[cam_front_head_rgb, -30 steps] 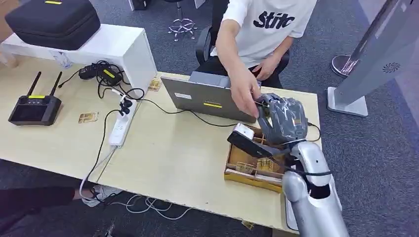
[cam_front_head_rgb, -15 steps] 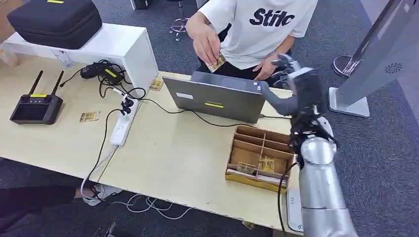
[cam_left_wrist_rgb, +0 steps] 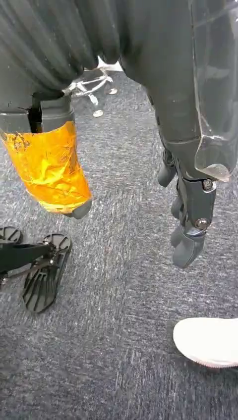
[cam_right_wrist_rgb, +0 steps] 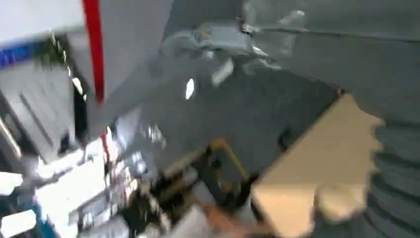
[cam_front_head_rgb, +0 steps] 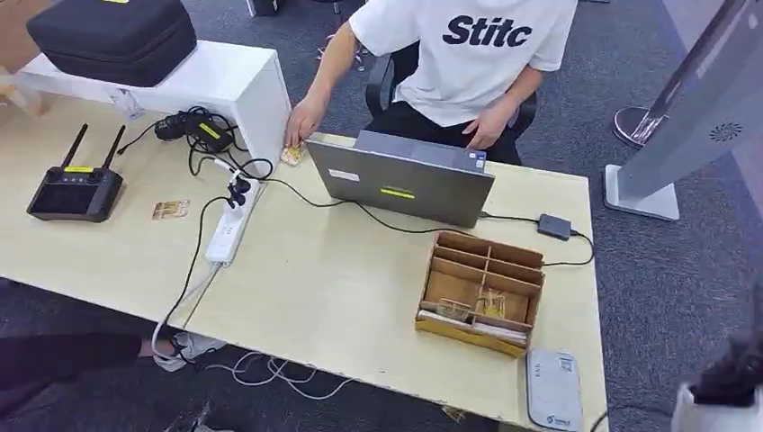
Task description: Pass the card to the sensor for recognition and then transmit it.
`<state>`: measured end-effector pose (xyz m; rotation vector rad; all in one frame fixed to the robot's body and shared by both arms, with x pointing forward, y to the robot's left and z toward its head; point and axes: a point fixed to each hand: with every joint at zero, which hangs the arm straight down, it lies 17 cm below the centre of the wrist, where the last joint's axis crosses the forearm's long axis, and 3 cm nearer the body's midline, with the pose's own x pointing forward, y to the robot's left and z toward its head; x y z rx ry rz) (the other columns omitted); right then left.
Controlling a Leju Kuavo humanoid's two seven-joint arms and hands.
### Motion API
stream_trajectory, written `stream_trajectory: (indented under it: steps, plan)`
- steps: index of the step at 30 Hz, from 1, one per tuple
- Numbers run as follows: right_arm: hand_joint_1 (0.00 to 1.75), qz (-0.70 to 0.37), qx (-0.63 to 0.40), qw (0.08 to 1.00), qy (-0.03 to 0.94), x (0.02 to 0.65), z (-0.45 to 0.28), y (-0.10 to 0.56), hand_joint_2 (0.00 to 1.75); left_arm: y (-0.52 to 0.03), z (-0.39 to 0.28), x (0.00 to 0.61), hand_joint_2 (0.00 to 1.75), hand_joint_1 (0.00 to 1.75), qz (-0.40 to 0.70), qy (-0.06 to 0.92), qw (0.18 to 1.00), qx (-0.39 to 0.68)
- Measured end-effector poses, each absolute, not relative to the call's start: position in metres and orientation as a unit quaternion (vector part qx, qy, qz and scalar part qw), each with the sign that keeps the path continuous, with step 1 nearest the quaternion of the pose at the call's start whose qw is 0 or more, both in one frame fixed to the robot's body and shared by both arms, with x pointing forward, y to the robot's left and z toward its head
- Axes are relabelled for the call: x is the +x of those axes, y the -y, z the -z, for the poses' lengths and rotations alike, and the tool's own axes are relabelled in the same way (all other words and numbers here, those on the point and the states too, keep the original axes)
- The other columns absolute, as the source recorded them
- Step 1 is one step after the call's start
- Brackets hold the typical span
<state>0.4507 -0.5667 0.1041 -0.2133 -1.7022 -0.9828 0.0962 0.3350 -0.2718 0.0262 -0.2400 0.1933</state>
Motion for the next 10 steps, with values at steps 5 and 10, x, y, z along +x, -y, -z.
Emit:
stream_trajectory:
  steps: [5,10]
  plan:
    - [0.00,0.483,-0.119,0.647,0.578,0.335,0.053,0.591,1.75,-0.336,0.272,0.093,1.75,0.00,-0.109,0.122,0.986,0.012]
    - [0.00,0.562,-0.147,0.720,0.380,0.197,0.180,0.551,1.75,-0.332,0.272,0.091,1.75,0.00,-0.127,0.125,0.984,0.008]
